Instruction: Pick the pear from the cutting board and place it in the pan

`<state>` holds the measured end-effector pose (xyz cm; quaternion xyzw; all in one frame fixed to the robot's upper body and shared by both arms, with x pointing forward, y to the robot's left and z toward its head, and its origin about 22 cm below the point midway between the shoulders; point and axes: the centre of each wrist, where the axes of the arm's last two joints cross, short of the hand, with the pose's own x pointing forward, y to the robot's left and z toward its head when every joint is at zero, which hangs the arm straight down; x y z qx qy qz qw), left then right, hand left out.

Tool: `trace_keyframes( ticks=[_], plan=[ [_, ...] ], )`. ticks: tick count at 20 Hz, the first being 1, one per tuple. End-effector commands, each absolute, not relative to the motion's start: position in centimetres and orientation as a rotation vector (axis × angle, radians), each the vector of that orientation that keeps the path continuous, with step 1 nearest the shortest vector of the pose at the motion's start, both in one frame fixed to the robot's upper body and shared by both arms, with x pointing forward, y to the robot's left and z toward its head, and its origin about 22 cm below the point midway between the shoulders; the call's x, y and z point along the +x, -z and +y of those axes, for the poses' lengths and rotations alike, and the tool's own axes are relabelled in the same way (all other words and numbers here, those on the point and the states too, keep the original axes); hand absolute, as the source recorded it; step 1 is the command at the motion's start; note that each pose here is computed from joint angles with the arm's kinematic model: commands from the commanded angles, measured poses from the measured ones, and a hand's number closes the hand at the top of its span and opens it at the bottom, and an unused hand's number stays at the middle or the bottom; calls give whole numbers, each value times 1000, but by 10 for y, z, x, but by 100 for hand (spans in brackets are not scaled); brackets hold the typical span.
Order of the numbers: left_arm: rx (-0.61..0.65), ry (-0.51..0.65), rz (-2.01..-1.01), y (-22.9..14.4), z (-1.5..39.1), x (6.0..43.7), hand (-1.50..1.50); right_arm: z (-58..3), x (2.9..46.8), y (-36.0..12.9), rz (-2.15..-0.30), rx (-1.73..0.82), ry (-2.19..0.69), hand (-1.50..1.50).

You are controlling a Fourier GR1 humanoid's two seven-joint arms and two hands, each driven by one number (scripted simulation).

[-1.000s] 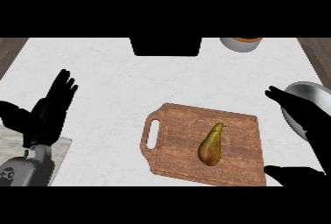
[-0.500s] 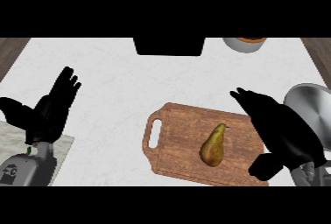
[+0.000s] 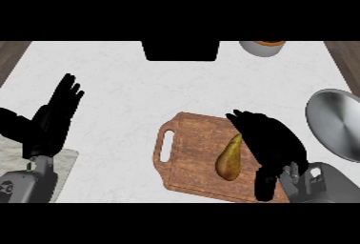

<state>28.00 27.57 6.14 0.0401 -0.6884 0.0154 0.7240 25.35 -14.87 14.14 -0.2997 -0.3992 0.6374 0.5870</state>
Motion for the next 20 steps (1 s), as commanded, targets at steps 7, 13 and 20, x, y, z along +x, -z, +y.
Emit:
trace_keyframes(
  ticks=[7, 13, 20],
  plan=[
    [114, -54, -1517, -57, 271, 285, 0, -117, 244, -152, -718, -984, -1636, -150],
    [99, -36, -1522, -52, 266, 280, 0, -70, 257, -153, -784, -940, -1606, -150],
    [96, -33, -1518, -60, 265, 278, 0, -81, 258, -112, -648, -960, -1613, -150]
  ],
)
